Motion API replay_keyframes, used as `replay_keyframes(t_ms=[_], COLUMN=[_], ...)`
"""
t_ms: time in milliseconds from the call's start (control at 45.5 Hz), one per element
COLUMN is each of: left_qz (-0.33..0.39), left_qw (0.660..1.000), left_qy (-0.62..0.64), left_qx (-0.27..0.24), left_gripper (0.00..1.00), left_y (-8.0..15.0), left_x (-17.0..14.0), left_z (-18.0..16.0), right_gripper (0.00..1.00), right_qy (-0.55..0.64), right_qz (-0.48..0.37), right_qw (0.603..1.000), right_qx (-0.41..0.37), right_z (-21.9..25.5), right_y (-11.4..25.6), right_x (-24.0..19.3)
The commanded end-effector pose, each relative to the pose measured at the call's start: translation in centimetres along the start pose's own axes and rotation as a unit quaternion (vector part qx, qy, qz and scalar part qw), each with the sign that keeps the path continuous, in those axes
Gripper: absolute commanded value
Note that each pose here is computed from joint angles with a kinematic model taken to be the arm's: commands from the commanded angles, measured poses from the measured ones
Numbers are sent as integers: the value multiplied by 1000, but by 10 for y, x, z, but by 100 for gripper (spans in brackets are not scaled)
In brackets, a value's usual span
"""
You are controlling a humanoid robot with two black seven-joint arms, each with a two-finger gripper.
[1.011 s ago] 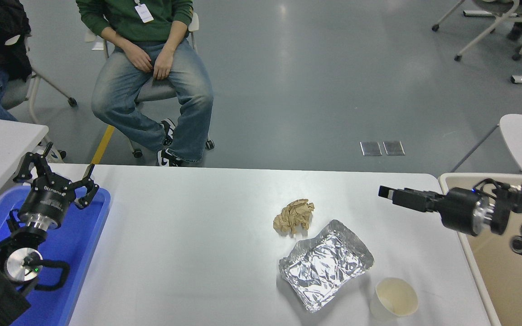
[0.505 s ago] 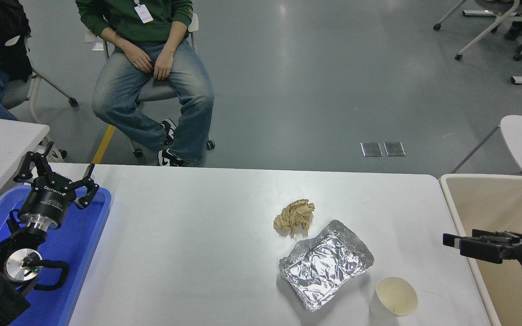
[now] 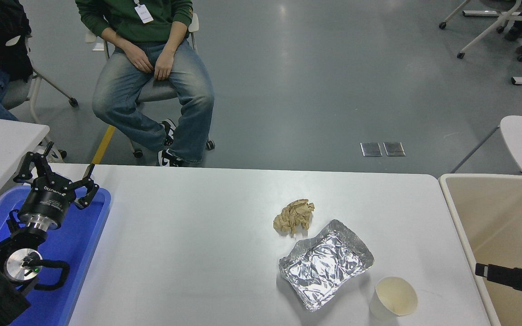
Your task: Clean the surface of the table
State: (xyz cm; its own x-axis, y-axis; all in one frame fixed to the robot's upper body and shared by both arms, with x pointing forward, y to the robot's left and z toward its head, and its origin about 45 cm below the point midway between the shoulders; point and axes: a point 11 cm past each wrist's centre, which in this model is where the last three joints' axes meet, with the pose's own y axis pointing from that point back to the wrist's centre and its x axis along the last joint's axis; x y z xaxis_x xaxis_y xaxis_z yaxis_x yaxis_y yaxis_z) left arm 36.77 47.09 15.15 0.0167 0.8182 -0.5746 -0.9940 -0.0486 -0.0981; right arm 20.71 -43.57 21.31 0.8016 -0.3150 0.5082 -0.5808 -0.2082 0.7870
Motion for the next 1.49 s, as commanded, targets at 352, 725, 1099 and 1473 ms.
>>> replay_keyframes(t_ms=[352,725,1099,1473], left_qz=[0,0,0,0], left_qw=[1000,1000,1000,1000], left_qy=[0,0,0,0], left_qx=[0,0,0,0], left_gripper=[100,100,100,100], left_y=[0,0,0,0], left_x=[0,0,0,0], left_z=[0,0,0,0], right_gripper=[100,100,100,100], right_qy=[-131,-123,-115,-105], right_qz=[-91,-95,-101,-104], right_qw=[987,987,987,988], right_qx=[23,36,45,37], right_z=[-42,-57,-66,-60], right_y=[-44,-58,-75,-90], right_x=[-41,-47,-54,-61])
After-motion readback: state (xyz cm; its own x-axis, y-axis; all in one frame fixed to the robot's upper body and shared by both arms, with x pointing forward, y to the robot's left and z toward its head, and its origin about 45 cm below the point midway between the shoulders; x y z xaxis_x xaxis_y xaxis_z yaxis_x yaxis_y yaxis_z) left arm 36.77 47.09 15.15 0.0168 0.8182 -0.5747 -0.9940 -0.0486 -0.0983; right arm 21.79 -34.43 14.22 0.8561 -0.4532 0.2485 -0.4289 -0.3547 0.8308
